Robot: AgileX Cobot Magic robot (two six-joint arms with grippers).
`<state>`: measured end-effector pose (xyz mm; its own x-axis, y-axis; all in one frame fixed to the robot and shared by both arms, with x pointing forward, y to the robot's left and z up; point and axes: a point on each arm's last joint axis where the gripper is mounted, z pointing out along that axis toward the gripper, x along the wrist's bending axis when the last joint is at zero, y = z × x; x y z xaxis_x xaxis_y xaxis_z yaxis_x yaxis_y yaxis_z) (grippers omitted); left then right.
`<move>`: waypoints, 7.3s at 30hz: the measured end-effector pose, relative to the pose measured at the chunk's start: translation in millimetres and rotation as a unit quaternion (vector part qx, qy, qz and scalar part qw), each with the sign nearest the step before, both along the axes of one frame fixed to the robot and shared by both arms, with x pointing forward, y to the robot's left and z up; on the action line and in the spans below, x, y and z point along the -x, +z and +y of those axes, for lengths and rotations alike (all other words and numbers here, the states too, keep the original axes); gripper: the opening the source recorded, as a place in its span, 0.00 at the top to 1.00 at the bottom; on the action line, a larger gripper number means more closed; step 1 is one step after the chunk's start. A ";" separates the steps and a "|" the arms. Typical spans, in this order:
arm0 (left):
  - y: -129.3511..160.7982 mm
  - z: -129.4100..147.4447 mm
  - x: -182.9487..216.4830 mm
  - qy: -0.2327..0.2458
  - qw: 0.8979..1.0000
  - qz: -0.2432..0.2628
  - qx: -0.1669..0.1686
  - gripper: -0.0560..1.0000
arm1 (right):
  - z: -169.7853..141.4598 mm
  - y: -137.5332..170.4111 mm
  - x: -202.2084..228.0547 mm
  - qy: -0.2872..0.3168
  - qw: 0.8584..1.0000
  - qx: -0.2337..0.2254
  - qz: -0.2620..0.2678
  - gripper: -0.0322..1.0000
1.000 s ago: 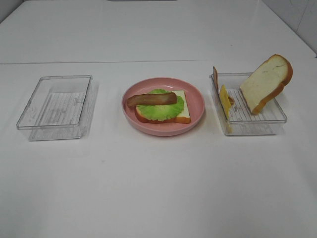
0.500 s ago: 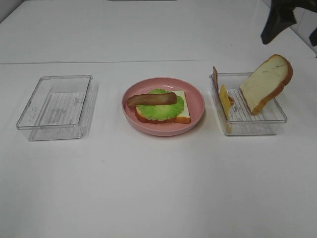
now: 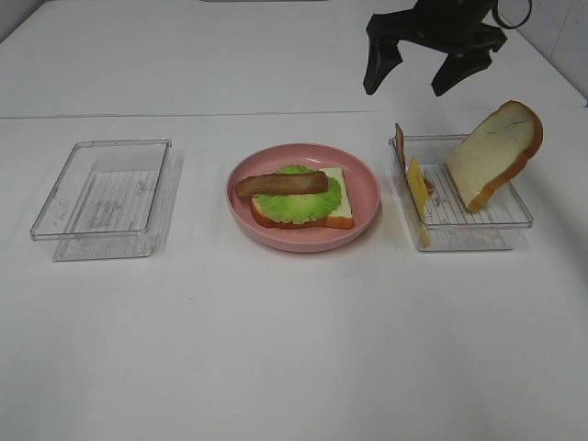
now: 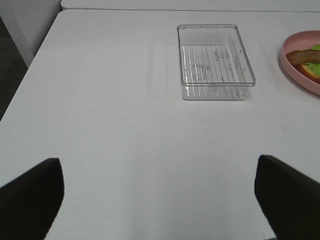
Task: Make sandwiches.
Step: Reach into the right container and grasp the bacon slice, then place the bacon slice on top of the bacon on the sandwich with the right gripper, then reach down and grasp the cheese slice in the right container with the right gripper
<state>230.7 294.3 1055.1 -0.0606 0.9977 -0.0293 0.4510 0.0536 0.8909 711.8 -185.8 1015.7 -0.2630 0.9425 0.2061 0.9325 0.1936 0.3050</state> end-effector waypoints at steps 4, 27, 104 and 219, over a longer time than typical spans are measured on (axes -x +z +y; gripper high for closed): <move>0.0 0.0 0.0 0.000 1.000 0.000 0.000 0.02 | 2.3 -20.3 -12.8 0.000 1.000 0.002 0.007 0.08; 0.0 0.0 0.0 0.000 1.000 0.000 0.000 0.02 | 3.1 -65.5 -20.0 0.001 0.998 0.016 0.053 0.14; 0.0 -0.4 0.0 -0.001 1.000 0.000 0.002 0.02 | 10.7 37.8 2.9 -0.054 0.994 -0.091 -0.008 0.97; 0.1 -1.1 -0.1 -0.004 1.000 -0.001 0.006 0.02 | 0.7 -76.5 52.3 -0.032 0.984 0.084 0.154 0.23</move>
